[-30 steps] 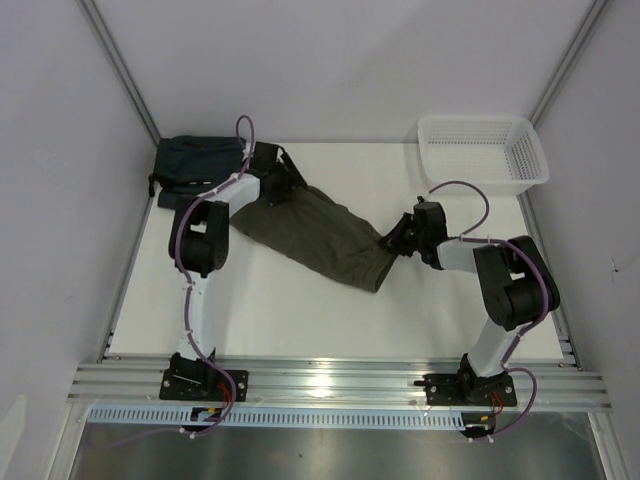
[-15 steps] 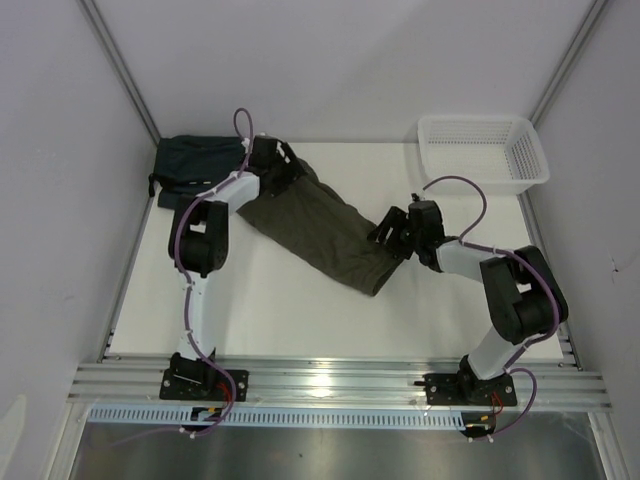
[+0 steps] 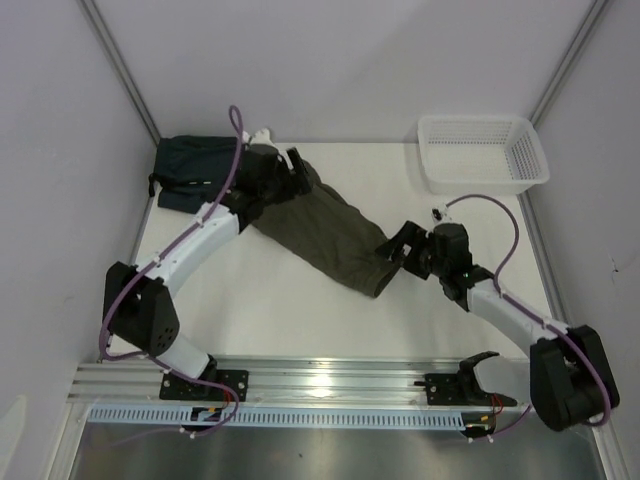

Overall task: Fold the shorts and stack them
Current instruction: Fold the shorts

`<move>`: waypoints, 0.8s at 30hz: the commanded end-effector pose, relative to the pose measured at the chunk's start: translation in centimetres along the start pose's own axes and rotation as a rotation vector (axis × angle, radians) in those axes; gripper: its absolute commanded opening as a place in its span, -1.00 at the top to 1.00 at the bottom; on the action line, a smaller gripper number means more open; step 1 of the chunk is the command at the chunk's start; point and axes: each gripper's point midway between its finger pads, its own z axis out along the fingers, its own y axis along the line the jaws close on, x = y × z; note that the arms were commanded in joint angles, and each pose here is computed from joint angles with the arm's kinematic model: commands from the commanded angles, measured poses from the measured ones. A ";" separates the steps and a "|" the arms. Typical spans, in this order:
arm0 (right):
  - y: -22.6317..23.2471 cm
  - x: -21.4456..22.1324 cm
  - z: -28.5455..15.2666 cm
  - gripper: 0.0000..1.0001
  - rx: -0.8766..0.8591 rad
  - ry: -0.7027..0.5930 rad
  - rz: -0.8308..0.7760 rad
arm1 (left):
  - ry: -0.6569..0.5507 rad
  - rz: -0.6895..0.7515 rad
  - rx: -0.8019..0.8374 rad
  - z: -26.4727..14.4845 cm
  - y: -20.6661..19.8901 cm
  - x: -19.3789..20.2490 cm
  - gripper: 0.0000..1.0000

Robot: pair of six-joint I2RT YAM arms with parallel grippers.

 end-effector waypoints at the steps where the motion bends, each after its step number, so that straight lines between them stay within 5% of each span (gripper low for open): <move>1: -0.5 1.5 -2.3 -0.88 -0.020 -0.011 0.059 | 0.135 0.093 -0.008 -0.6 0.1 8.0 -0.70; 11: -3.5 5.3 -3.6 -0.99 -0.030 0.017 0.156 | 0.234 0.199 0.034 -1.8 -1.0 15.3 -0.68; 24: -5.6 4.5 0.1 -0.99 0.024 0.023 0.209 | 0.283 0.398 0.047 -1.9 -2.9 20.2 -0.68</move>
